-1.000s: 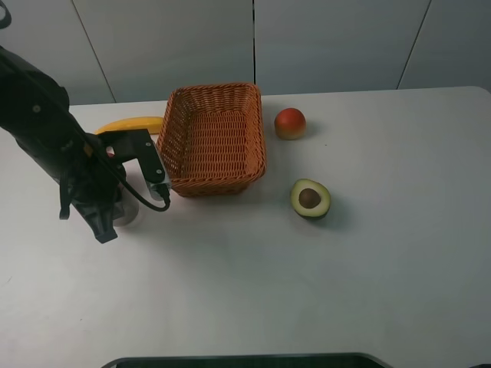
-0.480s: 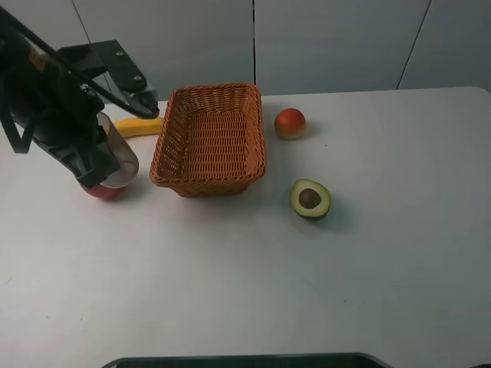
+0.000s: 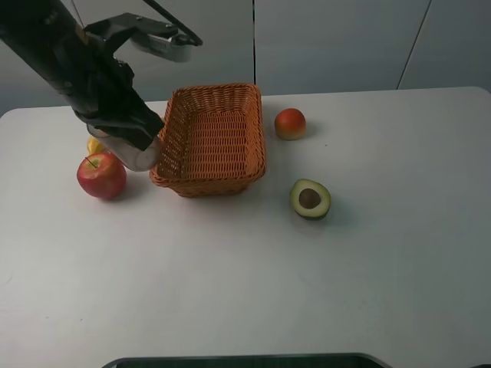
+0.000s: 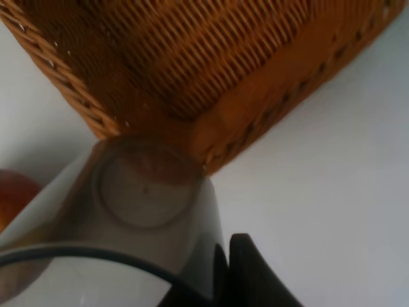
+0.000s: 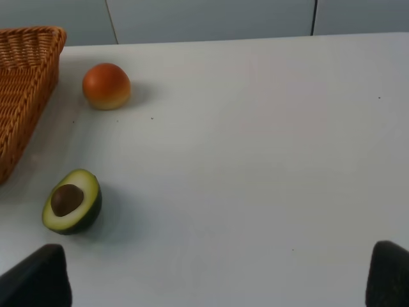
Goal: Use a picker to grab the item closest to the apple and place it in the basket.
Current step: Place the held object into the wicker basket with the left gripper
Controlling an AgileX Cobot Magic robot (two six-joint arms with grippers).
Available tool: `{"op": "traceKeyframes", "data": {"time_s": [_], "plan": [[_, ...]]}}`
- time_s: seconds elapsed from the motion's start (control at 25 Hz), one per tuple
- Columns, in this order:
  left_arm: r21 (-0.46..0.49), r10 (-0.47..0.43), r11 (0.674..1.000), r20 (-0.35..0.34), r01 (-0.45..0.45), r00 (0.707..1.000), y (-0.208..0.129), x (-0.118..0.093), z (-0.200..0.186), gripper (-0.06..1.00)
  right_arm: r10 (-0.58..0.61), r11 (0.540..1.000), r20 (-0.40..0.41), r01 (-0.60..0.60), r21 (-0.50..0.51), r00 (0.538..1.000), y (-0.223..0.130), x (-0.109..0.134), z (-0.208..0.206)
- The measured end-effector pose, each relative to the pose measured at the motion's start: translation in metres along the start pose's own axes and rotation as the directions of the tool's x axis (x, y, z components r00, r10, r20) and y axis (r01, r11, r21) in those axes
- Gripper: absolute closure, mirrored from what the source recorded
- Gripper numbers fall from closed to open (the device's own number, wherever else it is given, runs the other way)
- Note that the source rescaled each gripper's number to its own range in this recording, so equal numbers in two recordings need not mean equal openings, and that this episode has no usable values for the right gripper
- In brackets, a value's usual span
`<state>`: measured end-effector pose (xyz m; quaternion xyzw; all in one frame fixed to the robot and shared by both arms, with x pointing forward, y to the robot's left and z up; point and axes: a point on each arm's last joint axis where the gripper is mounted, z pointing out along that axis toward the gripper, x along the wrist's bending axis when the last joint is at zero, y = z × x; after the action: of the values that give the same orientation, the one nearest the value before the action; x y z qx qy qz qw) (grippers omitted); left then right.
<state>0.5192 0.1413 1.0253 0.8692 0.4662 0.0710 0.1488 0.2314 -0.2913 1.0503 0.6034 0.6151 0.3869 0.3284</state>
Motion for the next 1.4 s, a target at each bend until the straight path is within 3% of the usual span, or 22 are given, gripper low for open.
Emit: {"op": "traceKeyframes", "data": {"time_s": [0.36, 0.68, 1.08, 1.24, 1.4], "plan": [[-0.049, -0.133, 0.990, 0.008, 0.133, 0.991, 0.039, -0.001, 0.029, 0.94, 0.000, 1.000, 0.000, 0.000, 0.000, 1.000, 0.000, 0.000, 0.000], [-0.172, -0.146, 0.973, 0.038, 0.150, 0.989, 0.060, -0.007, 0.054, 0.94, 0.000, 1.000, 0.000, 0.000, 0.000, 1.000, 0.000, 0.000, 0.000], [-0.188, -0.153, 0.970, 0.034, 0.156, 0.988, 0.065, -0.005, 0.095, 0.93, 0.000, 1.000, 0.000, 0.000, 0.000, 1.000, 0.000, 0.000, 0.000], [-0.195, -0.151, 0.969, 0.034, 0.155, 0.988, 0.065, -0.005, 0.095, 0.76, 0.000, 1.000, 0.000, 0.000, 0.000, 1.000, 0.000, 0.000, 0.000], [-0.201, -0.151, 0.967, 0.035, 0.155, 0.988, 0.066, -0.005, 0.095, 0.42, 0.000, 1.000, 0.000, 0.000, 0.000, 1.000, 0.000, 0.000, 0.000]]}}
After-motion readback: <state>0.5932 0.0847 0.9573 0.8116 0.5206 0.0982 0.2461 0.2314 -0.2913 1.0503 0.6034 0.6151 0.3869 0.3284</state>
